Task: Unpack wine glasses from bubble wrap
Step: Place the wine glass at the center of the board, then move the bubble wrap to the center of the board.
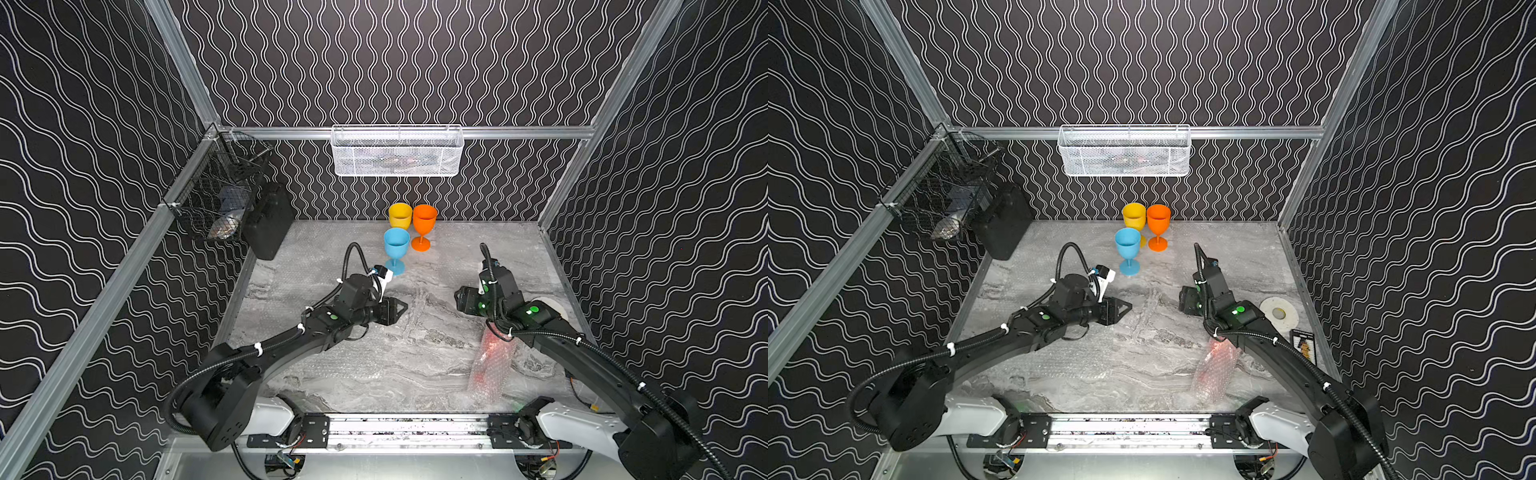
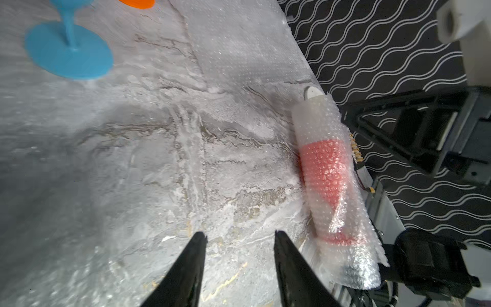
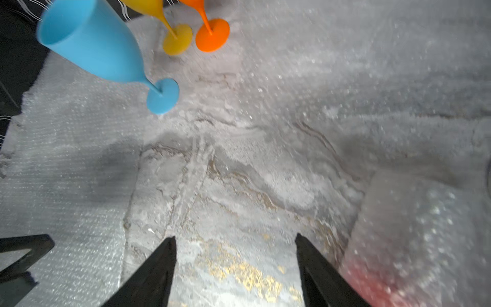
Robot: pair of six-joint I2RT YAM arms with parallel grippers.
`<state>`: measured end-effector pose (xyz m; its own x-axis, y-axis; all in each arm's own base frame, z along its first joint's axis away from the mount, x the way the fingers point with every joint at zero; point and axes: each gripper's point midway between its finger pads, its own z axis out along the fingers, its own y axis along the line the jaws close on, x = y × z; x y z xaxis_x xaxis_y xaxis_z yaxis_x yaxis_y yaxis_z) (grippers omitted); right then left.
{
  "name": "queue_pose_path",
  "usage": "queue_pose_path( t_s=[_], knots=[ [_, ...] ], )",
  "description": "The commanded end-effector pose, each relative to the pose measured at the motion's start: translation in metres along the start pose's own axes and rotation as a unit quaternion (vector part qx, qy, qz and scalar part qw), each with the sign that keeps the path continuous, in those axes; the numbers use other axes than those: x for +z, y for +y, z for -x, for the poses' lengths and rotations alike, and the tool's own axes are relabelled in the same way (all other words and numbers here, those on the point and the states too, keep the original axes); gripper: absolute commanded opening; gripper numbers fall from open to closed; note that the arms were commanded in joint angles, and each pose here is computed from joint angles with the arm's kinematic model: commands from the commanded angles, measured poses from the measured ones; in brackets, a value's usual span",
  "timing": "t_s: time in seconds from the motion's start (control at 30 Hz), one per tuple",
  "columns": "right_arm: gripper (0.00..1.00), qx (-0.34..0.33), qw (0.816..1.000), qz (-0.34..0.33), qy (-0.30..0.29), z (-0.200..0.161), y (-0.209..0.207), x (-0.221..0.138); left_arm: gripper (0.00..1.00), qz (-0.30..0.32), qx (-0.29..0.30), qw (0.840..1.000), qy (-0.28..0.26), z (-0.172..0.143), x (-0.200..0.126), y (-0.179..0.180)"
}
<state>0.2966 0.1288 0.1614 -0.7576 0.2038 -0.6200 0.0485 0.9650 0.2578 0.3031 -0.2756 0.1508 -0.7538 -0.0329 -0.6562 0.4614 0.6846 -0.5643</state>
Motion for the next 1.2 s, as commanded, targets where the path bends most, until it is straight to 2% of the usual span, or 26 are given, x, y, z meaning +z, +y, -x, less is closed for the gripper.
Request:
queue_pose_path(
  t_s=[0.0, 0.1, 0.2, 0.43, 0.67, 0.9, 1.0, 1.07, 1.17],
  knots=[
    [0.73, 0.054, 0.994, -0.053, 0.075, -0.034, -0.028, -0.011, 0.42, -0.059, 0.012, 0.998, -0.007, 0.008, 0.013, -0.028],
    [0.73, 0.092, 0.982, -0.107, 0.124, -0.049, -0.055, -0.019, 0.40, -0.083, 0.023, 0.996, 0.015, 0.002, 0.028, -0.045],
    [0.73, 0.114, 0.971, -0.133, 0.163, -0.063, -0.068, -0.028, 0.40, -0.103, 0.040, 0.993, 0.031, -0.002, 0.041, -0.064],
    [0.70, 0.154, 0.955, -0.177, 0.182, -0.078, -0.090, -0.049, 0.40, -0.134, 0.052, 0.987, 0.070, -0.020, 0.067, -0.090],
    [0.62, 0.156, 0.947, -0.190, 0.207, -0.094, -0.097, -0.044, 0.41, -0.168, 0.064, 0.978, 0.102, -0.040, 0.085, -0.120],
    [0.58, 0.154, 0.941, -0.192, 0.233, -0.106, -0.098, -0.037, 0.41, -0.176, 0.070, 0.974, 0.125, -0.052, 0.098, -0.128],
    [0.53, 0.155, 0.941, -0.187, 0.236, -0.110, -0.097, -0.035, 0.41, -0.177, 0.067, 0.974, 0.127, -0.053, 0.100, -0.129],
    [0.42, 0.154, 0.942, -0.178, 0.240, -0.111, -0.095, -0.033, 0.41, -0.177, 0.068, 0.974, 0.126, -0.052, 0.100, -0.130],
    [0.36, 0.149, 0.942, -0.170, 0.248, -0.112, -0.091, -0.028, 0.42, -0.173, 0.072, 0.974, 0.125, -0.051, 0.100, -0.130]
  ],
)
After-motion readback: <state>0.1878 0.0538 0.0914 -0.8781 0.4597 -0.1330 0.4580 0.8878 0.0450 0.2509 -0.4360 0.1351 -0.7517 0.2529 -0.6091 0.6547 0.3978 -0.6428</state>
